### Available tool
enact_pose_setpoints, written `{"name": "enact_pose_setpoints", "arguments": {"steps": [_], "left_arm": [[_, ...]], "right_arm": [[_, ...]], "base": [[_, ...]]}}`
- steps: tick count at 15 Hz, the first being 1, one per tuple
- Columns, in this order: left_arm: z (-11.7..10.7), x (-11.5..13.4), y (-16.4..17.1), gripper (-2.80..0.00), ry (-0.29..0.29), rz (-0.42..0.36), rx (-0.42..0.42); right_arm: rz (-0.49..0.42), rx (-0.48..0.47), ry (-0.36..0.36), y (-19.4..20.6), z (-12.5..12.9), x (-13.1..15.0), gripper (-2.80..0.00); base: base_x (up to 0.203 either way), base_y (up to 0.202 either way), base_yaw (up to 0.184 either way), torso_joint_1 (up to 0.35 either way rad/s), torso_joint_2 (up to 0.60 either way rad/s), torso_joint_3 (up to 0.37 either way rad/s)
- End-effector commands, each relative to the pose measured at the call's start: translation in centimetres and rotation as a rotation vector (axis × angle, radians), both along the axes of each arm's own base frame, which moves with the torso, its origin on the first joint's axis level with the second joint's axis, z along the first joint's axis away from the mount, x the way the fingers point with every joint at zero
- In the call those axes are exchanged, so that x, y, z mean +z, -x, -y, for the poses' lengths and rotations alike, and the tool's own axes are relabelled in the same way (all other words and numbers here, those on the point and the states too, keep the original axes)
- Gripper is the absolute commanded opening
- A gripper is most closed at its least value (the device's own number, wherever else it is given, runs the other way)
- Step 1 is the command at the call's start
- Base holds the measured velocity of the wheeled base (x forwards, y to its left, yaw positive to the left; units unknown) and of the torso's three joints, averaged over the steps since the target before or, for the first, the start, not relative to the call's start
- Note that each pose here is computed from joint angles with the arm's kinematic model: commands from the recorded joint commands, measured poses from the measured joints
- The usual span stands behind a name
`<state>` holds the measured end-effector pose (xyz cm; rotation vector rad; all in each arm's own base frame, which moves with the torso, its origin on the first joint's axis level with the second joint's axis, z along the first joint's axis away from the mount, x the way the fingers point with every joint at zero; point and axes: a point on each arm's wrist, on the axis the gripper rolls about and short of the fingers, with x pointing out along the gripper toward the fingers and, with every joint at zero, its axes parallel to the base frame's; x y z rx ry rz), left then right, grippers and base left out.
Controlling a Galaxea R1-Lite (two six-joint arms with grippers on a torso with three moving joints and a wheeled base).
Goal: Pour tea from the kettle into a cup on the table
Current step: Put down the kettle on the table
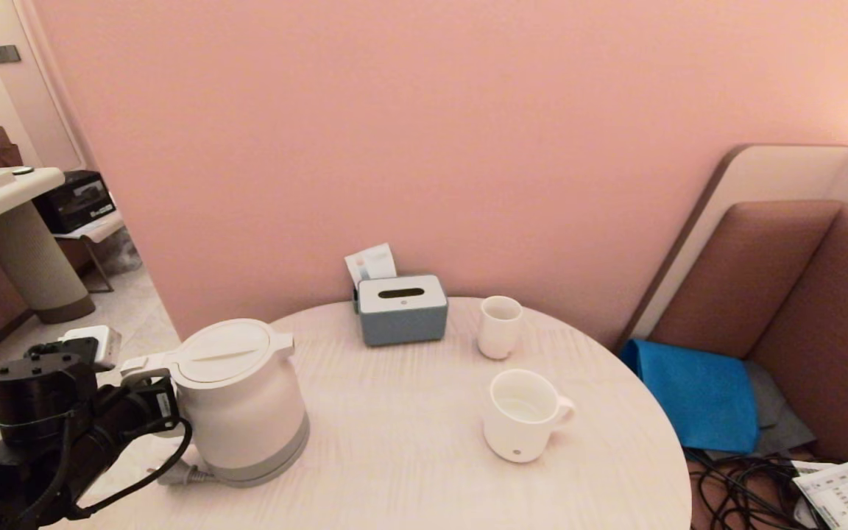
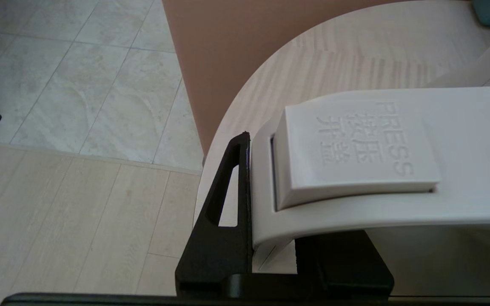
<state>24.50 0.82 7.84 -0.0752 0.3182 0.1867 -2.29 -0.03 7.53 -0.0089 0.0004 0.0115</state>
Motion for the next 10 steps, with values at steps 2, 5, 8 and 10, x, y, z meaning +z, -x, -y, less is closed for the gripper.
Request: {"name": "enact_pose_setpoints", "arguments": {"steps": [2,5,8,10], "left_arm": [[-0.01,-0.07,-0.06,-2.80,-0.002,-0.001,0.002],[-0.01,-0.09,-0.09,-2.80,0.000,-0.001,0.001],[-0.01,-0.06,-0.08,-2.80,0.000,0.000,0.001],[-0.01,-0.17,-0.04,-2.80,-0.003,-0.006,0.002]], "right_arm": [[-0.001,0.000,0.000,-0.01,0.00,0.00,-2.80],[-0.001,0.001,0.000,-0.01,0.00,0.00,-2.80],[-0.001,0.001,0.000,-0.01,0.00,0.00,-2.80],[-0.001,0.001,0.000,-0.01,0.00,0.00,-2.80]], "base": [[0.000,0.000,0.000,0.000,0.00,0.000],[0.000,0.000,0.000,0.000,0.00,0.000],[0.000,0.000,0.000,0.000,0.00,0.000],[0.000,0.000,0.000,0.000,0.00,0.000]]}}
